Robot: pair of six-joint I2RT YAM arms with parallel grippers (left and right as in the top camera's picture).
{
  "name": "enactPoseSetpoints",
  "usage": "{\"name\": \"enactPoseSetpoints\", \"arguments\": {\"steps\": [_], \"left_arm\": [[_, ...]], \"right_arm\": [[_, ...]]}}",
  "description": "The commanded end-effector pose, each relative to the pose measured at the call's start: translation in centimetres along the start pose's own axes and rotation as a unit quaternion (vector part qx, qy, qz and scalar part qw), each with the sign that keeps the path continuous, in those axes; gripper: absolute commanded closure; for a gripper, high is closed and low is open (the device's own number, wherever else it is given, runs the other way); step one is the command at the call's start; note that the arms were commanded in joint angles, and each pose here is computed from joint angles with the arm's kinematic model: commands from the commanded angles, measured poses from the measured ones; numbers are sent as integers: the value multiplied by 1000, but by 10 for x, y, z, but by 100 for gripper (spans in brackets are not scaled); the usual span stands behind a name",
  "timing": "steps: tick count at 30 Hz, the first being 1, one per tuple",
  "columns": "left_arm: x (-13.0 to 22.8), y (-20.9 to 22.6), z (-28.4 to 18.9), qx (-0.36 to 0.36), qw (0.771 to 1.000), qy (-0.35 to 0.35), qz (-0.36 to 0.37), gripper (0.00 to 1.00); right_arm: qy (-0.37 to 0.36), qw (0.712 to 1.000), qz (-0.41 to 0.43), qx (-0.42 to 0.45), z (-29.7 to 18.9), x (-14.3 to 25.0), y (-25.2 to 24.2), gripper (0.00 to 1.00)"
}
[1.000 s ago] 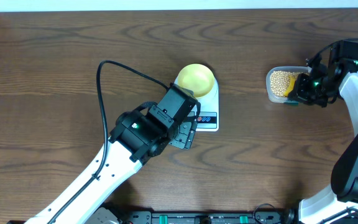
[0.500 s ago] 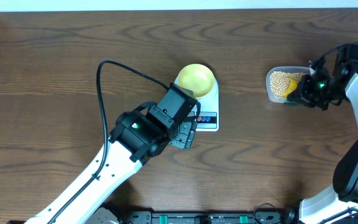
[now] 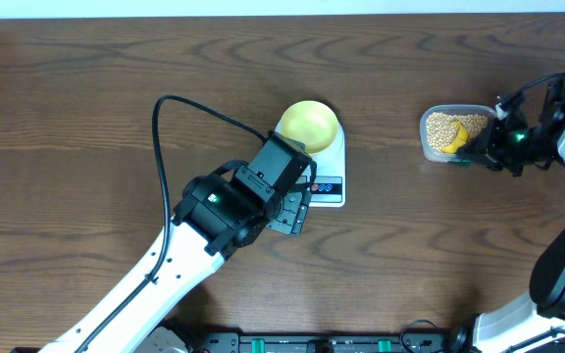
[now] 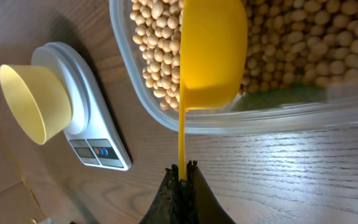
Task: Scoop item into bowl and weigh 50g on scale
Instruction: 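Scoop soybeans from the tub with the right gripper's yellow scoop, then lift the filled scoop with the right gripper and carry it over the bowl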
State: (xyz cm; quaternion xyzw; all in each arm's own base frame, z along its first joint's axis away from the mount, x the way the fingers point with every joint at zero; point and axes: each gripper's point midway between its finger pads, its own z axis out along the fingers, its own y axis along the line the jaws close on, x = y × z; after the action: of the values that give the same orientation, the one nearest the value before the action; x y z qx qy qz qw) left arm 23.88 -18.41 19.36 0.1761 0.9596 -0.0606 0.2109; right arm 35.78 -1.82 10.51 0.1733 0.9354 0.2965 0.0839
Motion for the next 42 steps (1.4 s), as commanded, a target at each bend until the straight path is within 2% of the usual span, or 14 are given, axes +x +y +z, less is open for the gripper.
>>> {"name": "enactPoseSetpoints", "arguments": {"steps": [1, 13, 27, 32, 42], "left_arm": [[-5, -1, -4, 2, 1000, -7, 2, 22], [-5, -1, -4, 2, 1000, -7, 2, 22], [-5, -1, -4, 2, 1000, -7, 2, 22], [-5, -1, -4, 2, 1000, -7, 2, 22], [-5, -1, -4, 2, 1000, -7, 2, 22]], "right_arm": [[-18, 999, -12, -26, -13, -8, 3, 99], [-57, 991, -1, -120, -41, -20, 4, 99], [-70, 982, 21, -173, -61, -18, 2, 99], [-82, 970, 17, -227, -74, -17, 12, 99], [-84, 958, 17, -273, -81, -18, 27, 99]]}}
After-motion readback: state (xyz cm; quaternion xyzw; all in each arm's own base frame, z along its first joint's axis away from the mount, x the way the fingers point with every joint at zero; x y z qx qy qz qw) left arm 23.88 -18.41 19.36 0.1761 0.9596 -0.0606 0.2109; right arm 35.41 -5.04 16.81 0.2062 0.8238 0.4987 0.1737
